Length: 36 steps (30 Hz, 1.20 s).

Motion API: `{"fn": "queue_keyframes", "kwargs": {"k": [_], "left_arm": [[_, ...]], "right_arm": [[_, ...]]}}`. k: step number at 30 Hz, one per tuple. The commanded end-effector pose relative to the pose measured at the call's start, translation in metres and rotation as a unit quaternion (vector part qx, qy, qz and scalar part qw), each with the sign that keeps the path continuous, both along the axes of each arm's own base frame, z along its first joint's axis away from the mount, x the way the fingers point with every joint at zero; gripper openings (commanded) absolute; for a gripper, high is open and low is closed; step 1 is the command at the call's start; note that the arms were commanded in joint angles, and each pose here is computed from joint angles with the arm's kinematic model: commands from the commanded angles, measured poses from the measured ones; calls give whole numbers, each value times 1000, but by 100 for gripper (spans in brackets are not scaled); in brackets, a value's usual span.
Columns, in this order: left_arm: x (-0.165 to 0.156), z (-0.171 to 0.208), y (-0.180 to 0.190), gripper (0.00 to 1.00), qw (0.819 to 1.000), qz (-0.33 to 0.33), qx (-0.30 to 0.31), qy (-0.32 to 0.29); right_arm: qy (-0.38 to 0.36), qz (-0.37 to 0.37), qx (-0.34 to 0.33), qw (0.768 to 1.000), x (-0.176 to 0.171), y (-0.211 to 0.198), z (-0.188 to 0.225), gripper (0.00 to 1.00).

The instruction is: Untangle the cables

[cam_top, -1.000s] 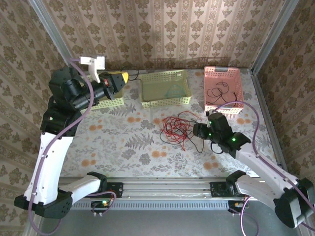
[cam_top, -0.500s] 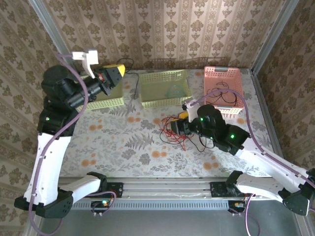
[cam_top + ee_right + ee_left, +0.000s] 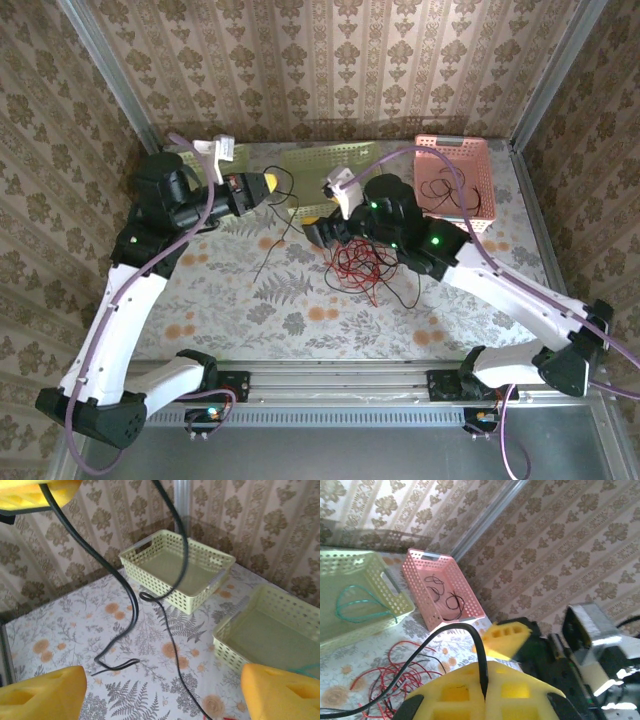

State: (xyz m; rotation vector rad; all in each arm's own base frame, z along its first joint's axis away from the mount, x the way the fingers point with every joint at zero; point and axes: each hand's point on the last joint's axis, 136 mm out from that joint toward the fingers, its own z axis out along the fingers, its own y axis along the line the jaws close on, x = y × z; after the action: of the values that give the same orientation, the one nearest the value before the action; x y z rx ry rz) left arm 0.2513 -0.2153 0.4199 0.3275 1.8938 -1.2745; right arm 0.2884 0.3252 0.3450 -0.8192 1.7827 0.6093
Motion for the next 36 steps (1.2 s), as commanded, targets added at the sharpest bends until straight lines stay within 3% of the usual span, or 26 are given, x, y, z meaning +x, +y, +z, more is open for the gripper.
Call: {"fn": "queue_keyframes", "kwargs": {"k": [1,16,18,21,22,24,26,27,32,36], "left_arm": [[-16,9,-5,0,999,-30,-17,-10],[-56,-14,-19,0,990,-142,-14,14],[-60,-19,-17,0,989,-146,-10,17],[-62,-25,-15,0,990,-141,-8,20],[-61,-26,-14,7,990,-136,-7,18],[-58,-28,-11,34,992,-126,-5,15],[-54,-30,-7,67,994,-110,-2,12],[-49,-33,-4,79,996,-94,4,11],[-28,-54,26,99,999,25,36,9],[-21,-76,43,100,996,78,42,19]], "right_arm": [[-15,60,4,998,-13,16,12,83],[-47,43,-19,998,16,26,9,83],[-47,51,-18,997,13,27,10,72],[-42,55,-14,998,10,26,8,18],[-41,54,-12,998,8,25,8,3],[-39,43,-8,998,8,20,5,0],[-40,18,-14,999,16,15,-3,0],[-54,-8,-8,998,18,4,10,0],[-57,-168,-24,984,69,-56,26,0],[-79,-304,12,949,109,-126,62,0]]}}
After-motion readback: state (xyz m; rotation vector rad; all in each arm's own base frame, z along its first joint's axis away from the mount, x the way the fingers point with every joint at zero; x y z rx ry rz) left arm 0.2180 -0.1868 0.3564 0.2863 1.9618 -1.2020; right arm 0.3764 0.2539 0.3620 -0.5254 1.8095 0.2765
